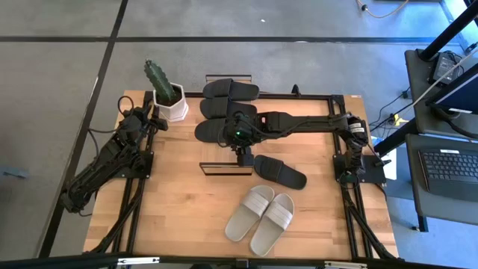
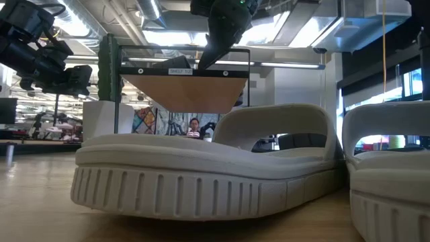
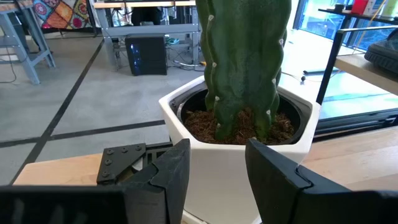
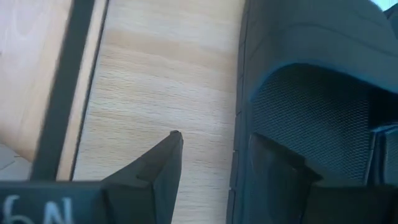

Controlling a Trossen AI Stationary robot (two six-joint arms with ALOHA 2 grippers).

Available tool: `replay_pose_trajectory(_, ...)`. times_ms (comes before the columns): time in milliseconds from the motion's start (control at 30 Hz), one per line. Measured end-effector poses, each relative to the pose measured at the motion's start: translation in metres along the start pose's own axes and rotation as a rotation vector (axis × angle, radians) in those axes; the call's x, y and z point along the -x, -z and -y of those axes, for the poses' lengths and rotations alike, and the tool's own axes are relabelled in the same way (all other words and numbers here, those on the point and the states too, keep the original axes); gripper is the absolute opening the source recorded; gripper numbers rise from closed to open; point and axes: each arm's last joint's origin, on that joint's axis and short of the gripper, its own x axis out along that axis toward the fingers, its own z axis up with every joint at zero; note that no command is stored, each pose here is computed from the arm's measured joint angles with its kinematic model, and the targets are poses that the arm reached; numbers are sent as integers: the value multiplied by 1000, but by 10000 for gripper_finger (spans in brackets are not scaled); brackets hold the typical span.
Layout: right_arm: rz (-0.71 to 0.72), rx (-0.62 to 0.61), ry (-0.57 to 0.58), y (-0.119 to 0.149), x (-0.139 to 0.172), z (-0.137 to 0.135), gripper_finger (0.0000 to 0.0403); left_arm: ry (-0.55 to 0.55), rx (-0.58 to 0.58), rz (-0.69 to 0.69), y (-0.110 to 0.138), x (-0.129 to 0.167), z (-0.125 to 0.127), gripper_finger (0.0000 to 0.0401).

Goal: Pick and place slides into the shelf
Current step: Put the right black slide on the shelf, then put the black slide on the shelf

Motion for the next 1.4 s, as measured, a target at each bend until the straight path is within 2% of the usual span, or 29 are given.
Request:
replay_pose_trajectory(233,84,48,-9,-7,32,-9,188,0,0,0,0,0,0,147)
replay_pose_trajectory(500,-38,-8,-22,6,57,-23,188,0,0,1,0,0,0,147)
replay_pose_trajectory(600,-133,-53,51,14,57,-35,188,0,0,0,0,0,0,147)
replay_pose_trajectory(767,-280,-164,234,27,66,-59,188,0,0,0,0,0,0,147)
replay_pose_trajectory(900,-328,-206,373,36,77,-83,188,1,0,0,0,0,0,147)
replay_pose_trajectory(1067,-328,-197,543,46,91,-110,188,10,1,-1,0,0,0,147)
replay_pose_trajectory(1233,-273,-165,574,54,100,-142,188,10,2,-2,0,0,0,147)
replay_pose_trajectory(1400,-290,-182,606,82,84,-169,188,11,5,-2,0,0,0,147)
